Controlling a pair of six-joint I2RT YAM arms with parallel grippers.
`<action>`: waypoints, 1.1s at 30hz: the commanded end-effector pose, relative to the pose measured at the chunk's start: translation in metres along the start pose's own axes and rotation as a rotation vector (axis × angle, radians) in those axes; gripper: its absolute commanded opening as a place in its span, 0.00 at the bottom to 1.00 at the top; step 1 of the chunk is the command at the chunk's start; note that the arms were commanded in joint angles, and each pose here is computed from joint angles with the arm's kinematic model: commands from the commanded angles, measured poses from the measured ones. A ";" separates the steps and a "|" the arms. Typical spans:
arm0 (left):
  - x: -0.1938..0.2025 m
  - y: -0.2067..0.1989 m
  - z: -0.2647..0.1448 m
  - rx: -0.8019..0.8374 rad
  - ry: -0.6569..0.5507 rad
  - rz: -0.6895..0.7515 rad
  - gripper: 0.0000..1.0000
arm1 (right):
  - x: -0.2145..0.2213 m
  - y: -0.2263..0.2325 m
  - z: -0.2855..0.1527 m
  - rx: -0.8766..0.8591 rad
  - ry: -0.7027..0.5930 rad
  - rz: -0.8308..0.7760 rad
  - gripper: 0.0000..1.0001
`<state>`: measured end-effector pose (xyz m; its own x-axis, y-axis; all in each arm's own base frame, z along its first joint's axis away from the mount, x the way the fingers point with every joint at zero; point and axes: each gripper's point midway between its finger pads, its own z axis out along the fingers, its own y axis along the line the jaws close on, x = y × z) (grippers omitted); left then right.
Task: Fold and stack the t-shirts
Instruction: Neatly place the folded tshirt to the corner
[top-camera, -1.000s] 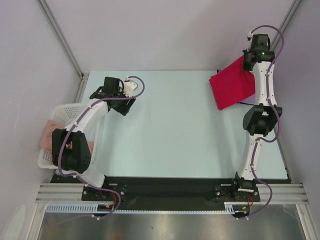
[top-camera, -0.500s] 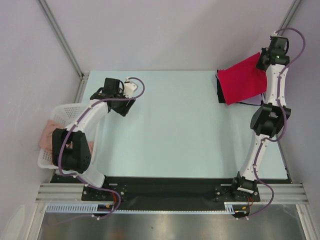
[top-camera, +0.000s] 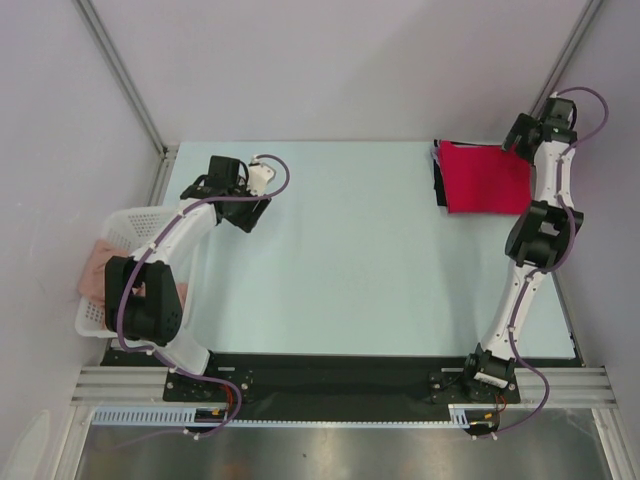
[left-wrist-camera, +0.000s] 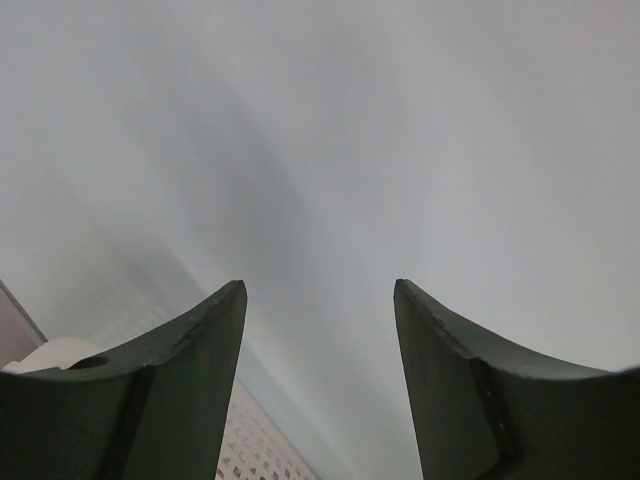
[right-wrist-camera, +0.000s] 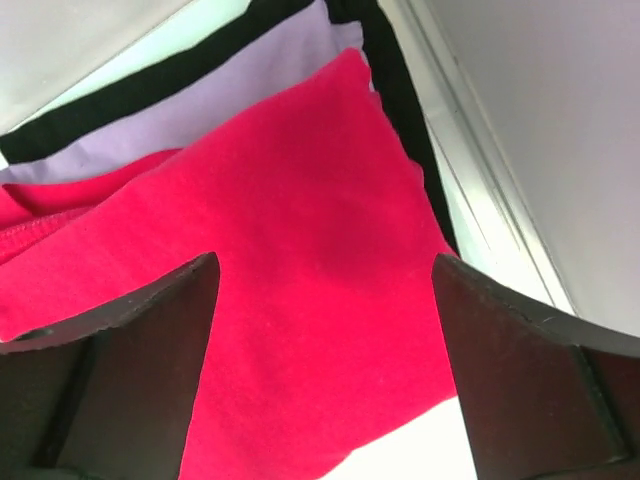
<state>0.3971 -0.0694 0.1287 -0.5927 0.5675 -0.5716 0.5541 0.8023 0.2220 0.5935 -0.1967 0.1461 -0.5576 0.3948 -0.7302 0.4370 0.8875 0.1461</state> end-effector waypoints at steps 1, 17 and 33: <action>0.001 0.004 0.000 -0.005 -0.005 0.011 0.66 | -0.035 0.008 -0.025 0.035 -0.116 -0.036 0.93; 0.008 -0.018 -0.013 0.077 -0.033 0.046 0.68 | 0.060 0.148 -0.118 -0.216 -0.096 -0.188 1.00; 0.087 -0.060 -0.026 0.073 -0.043 -0.019 1.00 | 0.225 0.119 -0.240 -0.333 -0.135 -0.121 1.00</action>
<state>0.2964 -0.0670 0.0850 -0.5820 0.5865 -0.5633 0.6353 0.7603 0.1352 0.3621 0.0485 0.1406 -0.5658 0.2523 -0.7850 0.1141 0.9668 0.2285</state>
